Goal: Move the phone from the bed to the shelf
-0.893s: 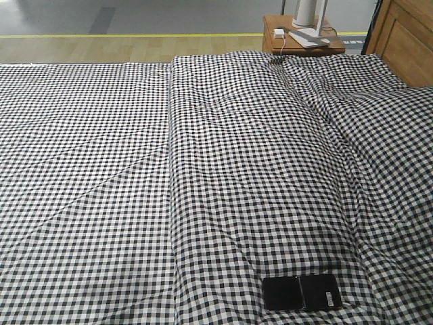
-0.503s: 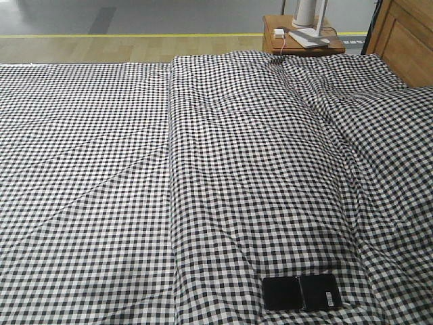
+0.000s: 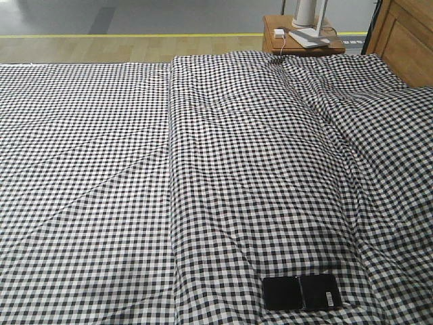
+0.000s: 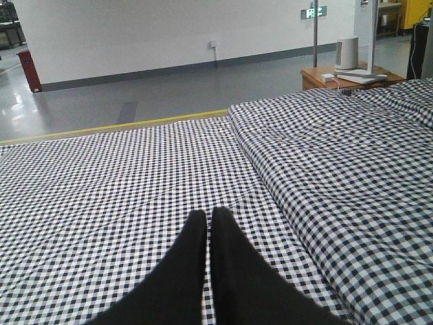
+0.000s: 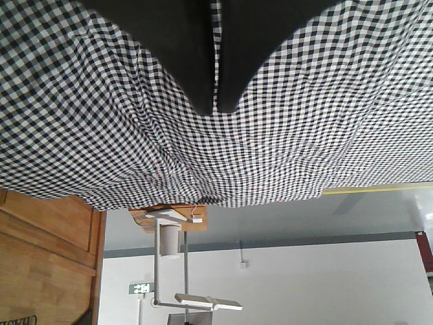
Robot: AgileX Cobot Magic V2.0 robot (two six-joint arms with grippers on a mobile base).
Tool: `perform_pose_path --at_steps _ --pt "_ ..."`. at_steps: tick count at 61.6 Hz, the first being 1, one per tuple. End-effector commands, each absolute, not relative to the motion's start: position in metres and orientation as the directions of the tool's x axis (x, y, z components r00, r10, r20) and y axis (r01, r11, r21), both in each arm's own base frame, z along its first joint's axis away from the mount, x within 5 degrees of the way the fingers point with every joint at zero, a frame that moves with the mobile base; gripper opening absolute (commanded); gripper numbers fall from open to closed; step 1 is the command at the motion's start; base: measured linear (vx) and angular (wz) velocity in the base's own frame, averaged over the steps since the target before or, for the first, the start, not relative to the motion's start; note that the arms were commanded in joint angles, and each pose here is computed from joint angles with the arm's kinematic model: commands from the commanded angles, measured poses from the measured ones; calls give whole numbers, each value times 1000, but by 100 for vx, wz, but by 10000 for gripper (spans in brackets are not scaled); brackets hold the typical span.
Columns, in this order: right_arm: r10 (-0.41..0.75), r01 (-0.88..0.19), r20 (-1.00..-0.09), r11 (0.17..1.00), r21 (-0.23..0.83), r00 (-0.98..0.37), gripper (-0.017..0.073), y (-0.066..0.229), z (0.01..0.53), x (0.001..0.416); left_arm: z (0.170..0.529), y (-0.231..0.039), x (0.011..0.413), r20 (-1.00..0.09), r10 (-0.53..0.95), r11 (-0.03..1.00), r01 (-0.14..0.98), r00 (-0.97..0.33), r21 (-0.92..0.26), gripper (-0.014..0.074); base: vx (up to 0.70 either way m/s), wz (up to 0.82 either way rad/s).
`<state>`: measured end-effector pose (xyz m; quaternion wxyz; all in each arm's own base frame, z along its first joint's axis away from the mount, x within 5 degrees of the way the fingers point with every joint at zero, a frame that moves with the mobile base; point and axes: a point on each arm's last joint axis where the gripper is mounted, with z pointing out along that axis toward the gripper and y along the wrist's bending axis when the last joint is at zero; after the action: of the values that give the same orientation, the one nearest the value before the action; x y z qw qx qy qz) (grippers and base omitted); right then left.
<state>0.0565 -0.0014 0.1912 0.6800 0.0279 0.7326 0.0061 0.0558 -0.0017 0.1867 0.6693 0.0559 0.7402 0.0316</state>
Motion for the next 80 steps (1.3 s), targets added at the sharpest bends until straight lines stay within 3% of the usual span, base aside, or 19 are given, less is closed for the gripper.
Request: perform_pose_path --at_steps 1,26,34,44,56,65,80 --pt "38 37 -999 999 38 11 -10 -2 197 56 201 -2 55 -994 108 994 26 -1 108 1 0 0" --pt "36 37 -997 999 38 64 -10 -2 202 56 201 -2 55 -994 108 994 26 -1 108 1 0 0" --pt "28 37 -968 999 38 250 -7 -3 220 53 201 -2 55 -994 108 994 26 -1 108 1 0 0" --pt "13 37 -848 999 38 530 -6 -3 248 42 201 -2 55 -994 108 994 26 -1 108 1 0 0" --pt "3 35 -770 999 33 638 -6 -2 297 24 201 -2 55 -994 108 994 26 -1 108 1 0 0" --pt "-1 34 -790 999 25 613 -6 -2 338 14 201 -2 55 -994 108 994 26 -1 108 1 0 0" --pt "25 23 -941 999 35 337 12 -1 391 36 201 -2 55 -994 108 994 26 -1 108 1 0 0"
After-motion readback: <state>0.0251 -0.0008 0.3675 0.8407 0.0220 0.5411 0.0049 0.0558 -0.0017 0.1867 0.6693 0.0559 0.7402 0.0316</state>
